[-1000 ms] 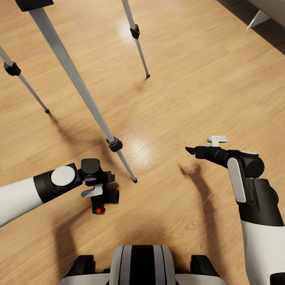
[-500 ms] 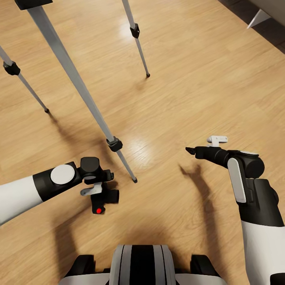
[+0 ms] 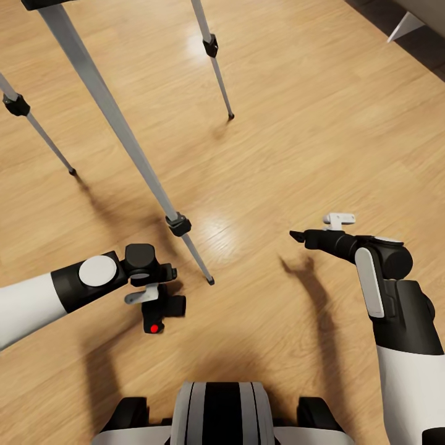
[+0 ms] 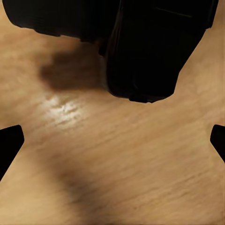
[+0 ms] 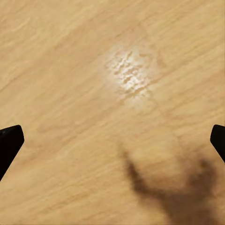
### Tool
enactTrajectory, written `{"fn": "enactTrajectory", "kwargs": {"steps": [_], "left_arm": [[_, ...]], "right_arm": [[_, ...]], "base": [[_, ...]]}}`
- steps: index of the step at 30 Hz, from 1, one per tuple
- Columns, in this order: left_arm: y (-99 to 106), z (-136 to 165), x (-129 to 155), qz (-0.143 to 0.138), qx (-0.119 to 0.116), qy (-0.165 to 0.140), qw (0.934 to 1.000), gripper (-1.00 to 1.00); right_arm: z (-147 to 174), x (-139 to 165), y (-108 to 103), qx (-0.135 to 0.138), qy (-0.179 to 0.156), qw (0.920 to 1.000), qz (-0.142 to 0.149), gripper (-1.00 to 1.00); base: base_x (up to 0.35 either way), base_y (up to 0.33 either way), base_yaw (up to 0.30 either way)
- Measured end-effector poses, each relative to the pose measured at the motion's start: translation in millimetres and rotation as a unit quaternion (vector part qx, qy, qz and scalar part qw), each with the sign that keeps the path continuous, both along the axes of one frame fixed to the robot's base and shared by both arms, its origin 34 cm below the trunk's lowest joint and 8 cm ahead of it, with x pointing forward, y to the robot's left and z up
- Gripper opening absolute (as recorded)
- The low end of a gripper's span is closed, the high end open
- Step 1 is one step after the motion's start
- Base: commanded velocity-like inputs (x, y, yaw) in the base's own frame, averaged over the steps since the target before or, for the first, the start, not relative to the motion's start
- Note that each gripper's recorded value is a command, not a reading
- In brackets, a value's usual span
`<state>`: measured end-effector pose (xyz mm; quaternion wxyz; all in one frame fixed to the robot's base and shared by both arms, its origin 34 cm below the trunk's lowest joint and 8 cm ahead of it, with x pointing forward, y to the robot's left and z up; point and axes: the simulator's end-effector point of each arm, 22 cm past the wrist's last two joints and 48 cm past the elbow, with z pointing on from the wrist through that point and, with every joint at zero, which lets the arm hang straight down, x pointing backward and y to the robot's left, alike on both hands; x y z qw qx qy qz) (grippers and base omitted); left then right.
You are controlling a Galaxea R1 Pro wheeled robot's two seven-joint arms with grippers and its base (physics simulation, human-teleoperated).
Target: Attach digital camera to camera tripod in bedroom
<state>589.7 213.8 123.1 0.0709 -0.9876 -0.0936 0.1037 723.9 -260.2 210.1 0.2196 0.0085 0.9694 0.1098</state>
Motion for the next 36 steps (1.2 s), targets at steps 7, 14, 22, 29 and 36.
{"fn": "enactTrajectory", "kwargs": {"steps": [7,14,22,29,36], "left_arm": [[2,-5,-2,0.001,0.003,0.004,1.0,1.0],[3,-11,-6,0.002,0.005,0.01,0.9999,1.0],[5,-17,-11,0.003,0.007,0.017,0.9998,1.0],[8,-20,-14,0.004,0.011,0.02,0.9997,1.0],[13,-23,-15,0.007,0.017,0.022,0.9996,1.0]], "right_arm": [[-5,-3,0,0.0,0.004,1.0,0.0,1.0],[-12,-6,0,0.0,0.009,1.0,0.0,1.0],[-18,-9,0,0.0,0.015,0.9999,0.0,1.0],[-20,-10,0,0.0,0.016,0.9999,0.0,1.0],[-21,-10,0,0.0,0.017,0.9999,0.0,1.0]], "base": [[0.0,0.0,0.0],[0.0,0.0,0.0],[0.0,0.0,0.0],[0.0,0.0,0.0],[0.0,0.0,0.0]]}}
